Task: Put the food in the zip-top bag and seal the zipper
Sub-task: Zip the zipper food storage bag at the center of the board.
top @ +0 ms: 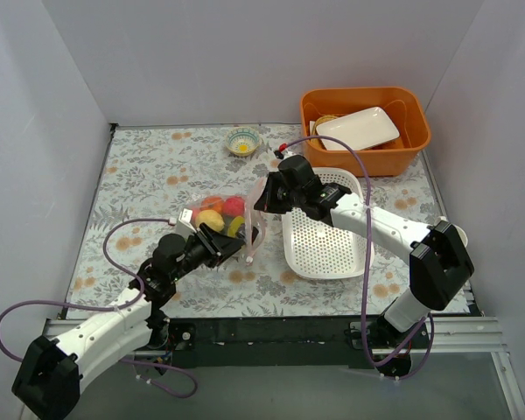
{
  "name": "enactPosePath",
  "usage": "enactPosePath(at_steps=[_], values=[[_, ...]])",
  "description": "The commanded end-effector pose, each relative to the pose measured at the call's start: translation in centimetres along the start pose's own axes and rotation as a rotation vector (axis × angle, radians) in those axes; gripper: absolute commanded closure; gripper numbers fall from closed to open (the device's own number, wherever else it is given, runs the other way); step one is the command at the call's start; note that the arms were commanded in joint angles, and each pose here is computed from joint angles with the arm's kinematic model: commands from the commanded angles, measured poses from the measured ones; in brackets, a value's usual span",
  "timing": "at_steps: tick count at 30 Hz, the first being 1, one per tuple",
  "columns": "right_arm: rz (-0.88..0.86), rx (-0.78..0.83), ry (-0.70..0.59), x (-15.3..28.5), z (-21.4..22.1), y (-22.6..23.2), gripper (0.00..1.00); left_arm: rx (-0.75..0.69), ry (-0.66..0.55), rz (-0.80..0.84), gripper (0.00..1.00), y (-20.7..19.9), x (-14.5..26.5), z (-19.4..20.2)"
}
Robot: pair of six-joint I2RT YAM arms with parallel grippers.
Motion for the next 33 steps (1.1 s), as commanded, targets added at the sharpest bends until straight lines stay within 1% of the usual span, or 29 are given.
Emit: enactPosePath(at_steps=[1,6,13,21,23,27,28,29,30,31,32,33], values=[[-0.042,0.019,-0.052,0.5,-1.9,1.1,0.99,-0.073,0.054,-0.005,0.66,0.5,-0.2,0.4],[-0.043,0.021,-0.053,0.6,-2.1,1.1,0.99,-0.129,0.055,-0.014,0.67,0.6,-0.2,0.3],[-0.053,0.019,-0.043,0.4,-2.0,1.2,0.99,-0.157,0.078,0.016,0.75,0.2,-0.1,0.5],[-0.057,0.022,-0.038,0.4,-1.9,1.2,0.99,-0.185,0.111,0.037,0.90,-0.1,-0.4,0.6],[-0.056,0.019,-0.036,0.4,-1.8,1.2,0.99,-0.188,0.113,0.038,1.00,-0.2,-0.5,0.6],[-0.062,0.020,-0.028,0.4,-1.7,1.2,0.99,-0.188,0.107,0.038,1.00,-0.6,-0.7,0.5],[-0.063,0.028,-0.031,0.5,-1.8,1.2,0.96,-0.191,0.103,0.048,1.00,-1.0,-0.7,0.4],[-0.052,0.031,-0.031,0.5,-1.9,1.1,0.91,-0.189,0.099,0.041,1.00,-1.1,-0.7,0.3],[-0.030,0.031,-0.013,0.7,-1.7,0.9,0.81,-0.189,0.090,0.038,1.00,-1.3,-0.7,0.2],[-0.015,0.032,-0.021,1.2,-2.1,0.7,0.74,-0.195,0.082,0.043,1.00,-1.6,-0.8,0.1],[0.021,0.036,-0.031,1.6,-2.3,0.3,0.61,-0.198,0.081,0.039,1.00,-1.7,-0.8,0.0],[0.058,0.030,-0.014,2.1,-2.0,-0.3,0.49,-0.199,0.080,0.039,1.00,-1.8,-0.8,0.0]])
Point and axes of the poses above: each gripper's point midway between its finger pads, its own x axis back along the fingers, its own y axis along the line the jaws close on, z = x × y, the point moved 8 cm from there along x, back along the fingers, and after that the axes turned 8 degrees about x, right-handed, at the moved point
